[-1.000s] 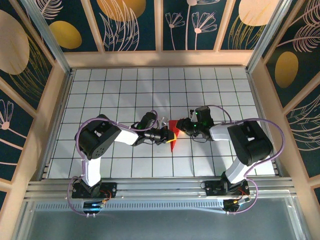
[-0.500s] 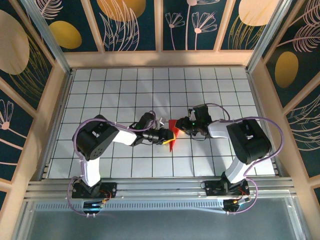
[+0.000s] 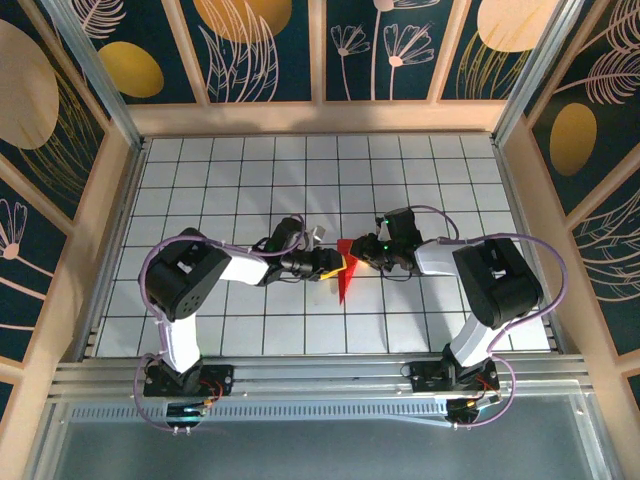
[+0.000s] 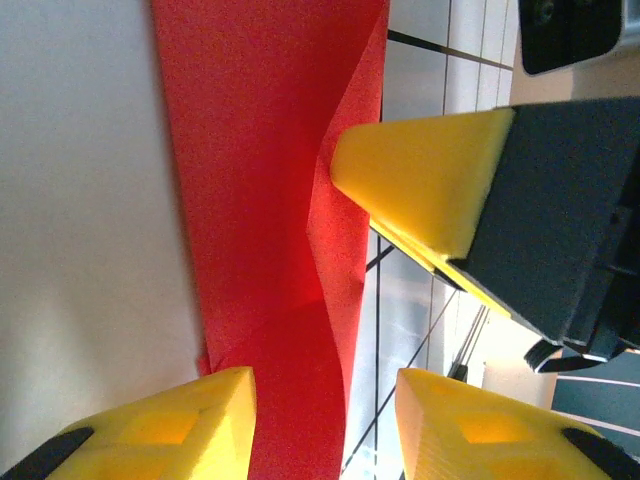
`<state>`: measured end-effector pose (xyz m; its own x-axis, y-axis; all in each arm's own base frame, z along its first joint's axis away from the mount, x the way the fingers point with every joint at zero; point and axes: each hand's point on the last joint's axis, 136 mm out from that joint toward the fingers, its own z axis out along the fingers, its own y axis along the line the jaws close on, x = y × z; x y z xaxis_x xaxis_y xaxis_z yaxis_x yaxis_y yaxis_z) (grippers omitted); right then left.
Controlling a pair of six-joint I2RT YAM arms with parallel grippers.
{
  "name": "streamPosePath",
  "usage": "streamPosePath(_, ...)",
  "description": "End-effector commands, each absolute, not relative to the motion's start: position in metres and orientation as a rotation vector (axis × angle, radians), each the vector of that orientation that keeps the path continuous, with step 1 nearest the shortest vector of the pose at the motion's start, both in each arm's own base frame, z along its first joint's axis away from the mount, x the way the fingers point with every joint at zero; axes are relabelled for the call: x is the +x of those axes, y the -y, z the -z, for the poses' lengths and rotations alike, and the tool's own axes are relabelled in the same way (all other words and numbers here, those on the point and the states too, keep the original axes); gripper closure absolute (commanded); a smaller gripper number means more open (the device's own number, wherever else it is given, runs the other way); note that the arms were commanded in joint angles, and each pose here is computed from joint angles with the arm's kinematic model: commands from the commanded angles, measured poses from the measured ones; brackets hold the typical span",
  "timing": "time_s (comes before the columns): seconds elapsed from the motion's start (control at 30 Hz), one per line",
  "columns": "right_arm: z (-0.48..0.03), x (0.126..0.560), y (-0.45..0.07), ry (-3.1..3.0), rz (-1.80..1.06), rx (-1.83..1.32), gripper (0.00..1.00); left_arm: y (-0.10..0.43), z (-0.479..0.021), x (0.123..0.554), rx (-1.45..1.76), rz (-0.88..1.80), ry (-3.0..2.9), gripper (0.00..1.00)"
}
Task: Fold a paper plane with a square sheet of paper (fold left side to right side)
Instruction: Fold the wing for the fifth time at the center of the table.
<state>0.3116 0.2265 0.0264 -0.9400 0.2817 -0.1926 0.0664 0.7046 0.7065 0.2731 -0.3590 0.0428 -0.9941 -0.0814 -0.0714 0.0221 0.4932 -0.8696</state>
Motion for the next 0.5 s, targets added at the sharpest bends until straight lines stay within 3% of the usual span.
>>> streamPosePath(0.0, 0.002, 0.306, -0.223, -2.695, -0.952, 0.260, 0.64, 0.366, -0.042, 0.278, -0.010, 1.543, -2.624, 0.58)
streamPosePath(0.23, 0.004, 0.305, -0.224, -2.702, -0.945, 0.258, 0.64, 0.371, -0.034, 0.283, -0.006, 1.524, -2.647, 0.64)
streamPosePath(0.47, 0.005, 0.305, -0.225, -2.713, -0.934, 0.251, 0.64, 0.359, -0.017, 0.290, -0.035, 1.356, -2.702, 0.85)
